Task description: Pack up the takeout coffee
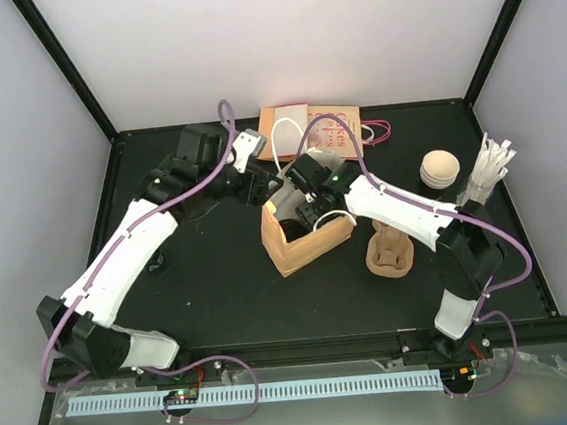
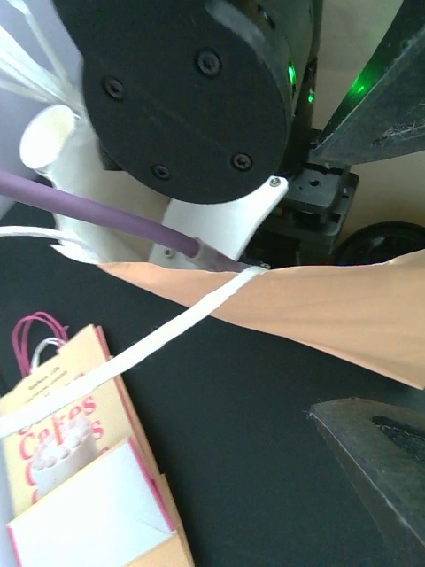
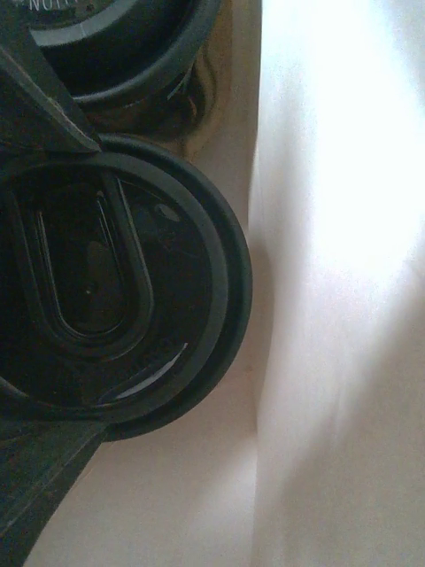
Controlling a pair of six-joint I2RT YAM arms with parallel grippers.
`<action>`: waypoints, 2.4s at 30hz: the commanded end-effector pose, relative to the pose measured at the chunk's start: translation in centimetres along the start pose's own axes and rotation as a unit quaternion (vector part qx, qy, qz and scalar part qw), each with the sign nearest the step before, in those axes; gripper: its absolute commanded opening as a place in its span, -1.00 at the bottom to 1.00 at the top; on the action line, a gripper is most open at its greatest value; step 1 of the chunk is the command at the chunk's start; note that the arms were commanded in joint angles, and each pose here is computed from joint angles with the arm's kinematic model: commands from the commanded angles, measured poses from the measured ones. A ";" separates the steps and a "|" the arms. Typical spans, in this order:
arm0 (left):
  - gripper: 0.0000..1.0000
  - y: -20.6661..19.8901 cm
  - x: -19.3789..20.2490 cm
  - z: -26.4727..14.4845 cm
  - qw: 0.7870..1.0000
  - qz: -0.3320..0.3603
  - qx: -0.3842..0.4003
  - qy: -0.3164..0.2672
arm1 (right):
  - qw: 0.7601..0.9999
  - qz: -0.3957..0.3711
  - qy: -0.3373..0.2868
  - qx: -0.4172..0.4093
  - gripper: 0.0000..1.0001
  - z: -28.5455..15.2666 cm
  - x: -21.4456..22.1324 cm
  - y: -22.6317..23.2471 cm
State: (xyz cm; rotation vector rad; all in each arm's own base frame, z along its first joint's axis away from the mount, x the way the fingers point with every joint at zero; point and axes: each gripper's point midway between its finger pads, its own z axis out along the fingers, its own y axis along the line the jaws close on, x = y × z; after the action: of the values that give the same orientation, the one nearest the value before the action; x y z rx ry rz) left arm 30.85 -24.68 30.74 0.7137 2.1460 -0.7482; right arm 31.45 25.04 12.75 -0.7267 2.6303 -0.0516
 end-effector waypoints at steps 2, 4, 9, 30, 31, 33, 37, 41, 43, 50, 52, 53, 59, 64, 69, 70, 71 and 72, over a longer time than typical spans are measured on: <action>0.44 0.0 0.5 0.5 0.999 0.019 -0.025 0.038 | 0.993 -0.037 0.109 0.023 -0.07 2.0 5.3 -0.7; 0.39 0.1 0.7 0.9 0.998 0.021 -0.030 0.047 | 0.993 -0.037 0.110 0.021 -0.07 2.0 5.3 -0.6; 0.19 0.8 1.0 1.8 0.996 0.022 -0.054 0.071 | 0.993 -0.039 0.109 0.022 -0.06 1.9 5.4 -0.7; -0.97 1.7 1.3 2.2 0.991 0.005 -0.077 0.109 | 1.000 -0.015 0.019 0.020 1.00 -4.0 1.6 -1.7; -0.97 1.7 1.3 2.1 0.991 0.005 -0.078 0.109 | 1.000 -0.014 0.015 0.018 1.00 -4.4 1.4 -1.7; -0.97 1.8 1.3 2.0 0.991 0.006 -0.080 0.109 | 1.000 -0.010 0.005 0.014 1.00 -5.1 1.0 -1.8; -0.97 1.9 1.4 1.8 0.990 0.009 -0.085 0.110 | 1.000 -0.004 -0.028 -0.009 1.00 -7.2 0.0 -1.4; -0.97 1.9 1.3 1.6 0.990 0.011 -0.086 0.109 | 0.997 -0.002 -0.066 -0.041 1.00 -9.7 -1.1 -0.9; -0.97 1.8 1.3 1.5 0.990 0.011 -0.087 0.108 | 0.995 0.000 -0.087 -0.054 1.00 -11.0 -1.8 -0.7; -0.97 2.2 1.4 0.9 0.989 0.007 -0.102 0.106 | 0.986 0.013 -0.151 -0.072 1.00 -15.3 -3.6 -1.1; -0.97 2.7 1.4 0.6 0.988 0.001 -0.115 0.102 | 0.981 0.025 -0.181 -0.070 1.00 -16.9 -4.2 -1.7; -0.97 3.0 1.4 0.5 0.987 -0.001 -0.122 0.102 | 0.977 0.035 -0.200 -0.070 1.00 -17.7 -4.7 -1.9; -0.97 5.3 1.3 -0.8 0.982 -0.013 -0.160 0.100 | 0.949 0.090 -0.293 -0.071 1.00 -22.7 -6.0 -3.8; -0.97 8.1 1.3 -2.8 0.973 -0.039 -0.208 0.092 | 0.914 0.152 -0.375 -0.026 1.00 -26.6 -5.8 -7.3; -0.97 11.7 1.6 -5.3 0.957 -0.098 -0.263 0.074 | 0.899 0.179 -0.399 0.018 1.00 -28.2 -4.3 -9.8; -0.97 12.3 1.7 -5.8 0.954 -0.107 -0.273 0.069 | 0.900 0.181 -0.395 0.030 1.00 -27.9 -3.9 -10.2; -0.97 13.0 1.8 -6.2 0.950 -0.114 -0.284 0.063 | 0.901 0.183 -0.390 0.042 1.00 -27.6 -3.5 -10.5; -0.97 13.6 1.7 -6.8 0.945 -0.122 -0.297 0.055 | 0.903 0.184 -0.386 0.051 1.00 -27.3 -3.1 -10.8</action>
State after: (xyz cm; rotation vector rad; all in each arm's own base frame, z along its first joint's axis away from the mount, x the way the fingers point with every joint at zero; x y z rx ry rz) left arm 35.88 -13.73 27.74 0.3467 2.4523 -0.2259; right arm 27.55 17.39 41.46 -0.2270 1.9267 0.3008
